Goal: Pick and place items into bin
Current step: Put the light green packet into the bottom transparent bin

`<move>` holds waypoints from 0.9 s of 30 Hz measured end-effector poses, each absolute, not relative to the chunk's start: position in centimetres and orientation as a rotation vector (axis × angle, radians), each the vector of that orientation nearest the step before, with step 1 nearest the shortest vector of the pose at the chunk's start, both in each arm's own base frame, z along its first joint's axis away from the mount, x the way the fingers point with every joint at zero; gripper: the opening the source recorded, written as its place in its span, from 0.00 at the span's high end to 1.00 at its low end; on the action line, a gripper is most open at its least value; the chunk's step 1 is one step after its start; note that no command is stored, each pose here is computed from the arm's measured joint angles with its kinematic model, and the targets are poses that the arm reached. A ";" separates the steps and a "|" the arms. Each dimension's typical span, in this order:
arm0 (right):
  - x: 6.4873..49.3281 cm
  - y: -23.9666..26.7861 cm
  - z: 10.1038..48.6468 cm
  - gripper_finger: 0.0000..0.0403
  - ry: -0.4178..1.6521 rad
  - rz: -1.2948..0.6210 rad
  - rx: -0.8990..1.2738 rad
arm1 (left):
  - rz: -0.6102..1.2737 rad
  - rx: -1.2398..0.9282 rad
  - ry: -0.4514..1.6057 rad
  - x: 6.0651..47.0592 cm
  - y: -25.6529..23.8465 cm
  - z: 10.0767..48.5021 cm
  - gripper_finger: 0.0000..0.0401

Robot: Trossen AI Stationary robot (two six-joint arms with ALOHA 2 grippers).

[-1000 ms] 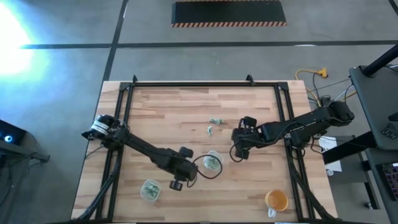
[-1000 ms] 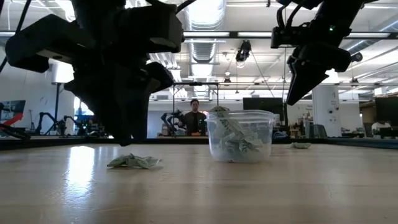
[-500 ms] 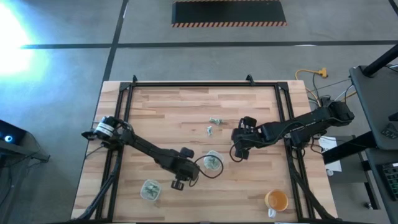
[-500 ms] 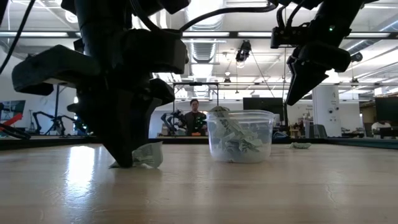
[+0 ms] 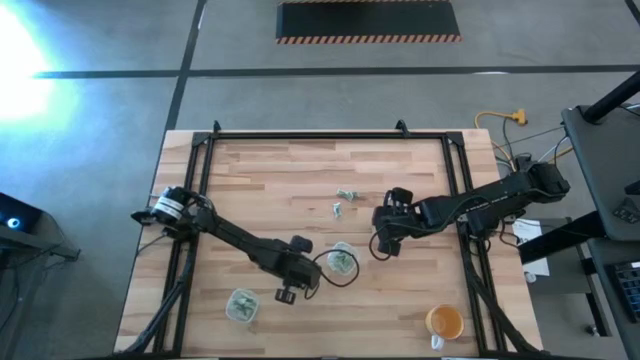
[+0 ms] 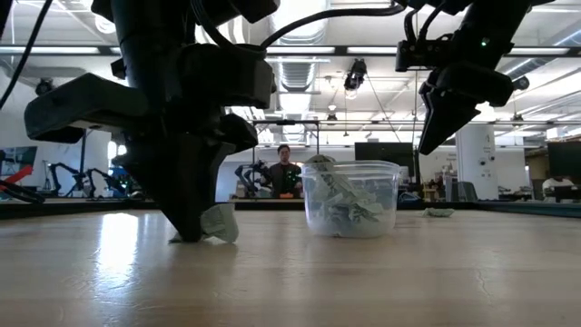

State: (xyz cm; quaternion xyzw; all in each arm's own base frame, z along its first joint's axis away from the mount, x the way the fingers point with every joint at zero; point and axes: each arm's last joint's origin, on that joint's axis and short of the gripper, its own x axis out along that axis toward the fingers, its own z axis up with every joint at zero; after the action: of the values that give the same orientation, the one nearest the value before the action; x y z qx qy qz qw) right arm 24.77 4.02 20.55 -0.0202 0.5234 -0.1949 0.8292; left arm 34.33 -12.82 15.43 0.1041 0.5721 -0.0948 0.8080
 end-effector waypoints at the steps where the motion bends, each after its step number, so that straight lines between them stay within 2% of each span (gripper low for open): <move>1: 24.8 4.0 20.5 0.86 1.111 -0.414 -0.043 | -0.202 0.225 1.224 34.3 -12.8 15.5 0.92; 6: 24.8 4.0 20.5 0.86 1.111 -0.413 -0.043 | -0.211 0.242 1.227 33.9 -12.6 16.2 0.99; 15: 24.7 4.0 20.5 0.86 1.113 -0.413 -0.044 | -0.193 0.208 1.212 32.4 -12.2 20.3 0.99; 27: 24.6 4.0 20.3 0.86 1.120 -0.414 -0.047 | -0.083 0.070 1.328 27.1 -13.2 24.3 0.99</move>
State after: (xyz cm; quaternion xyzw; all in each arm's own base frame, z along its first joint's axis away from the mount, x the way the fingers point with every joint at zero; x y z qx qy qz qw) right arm 24.62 4.00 20.28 -0.0224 0.5274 -0.1951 0.8266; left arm 27.15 -13.21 24.34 0.0325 0.6158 -0.0387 0.7863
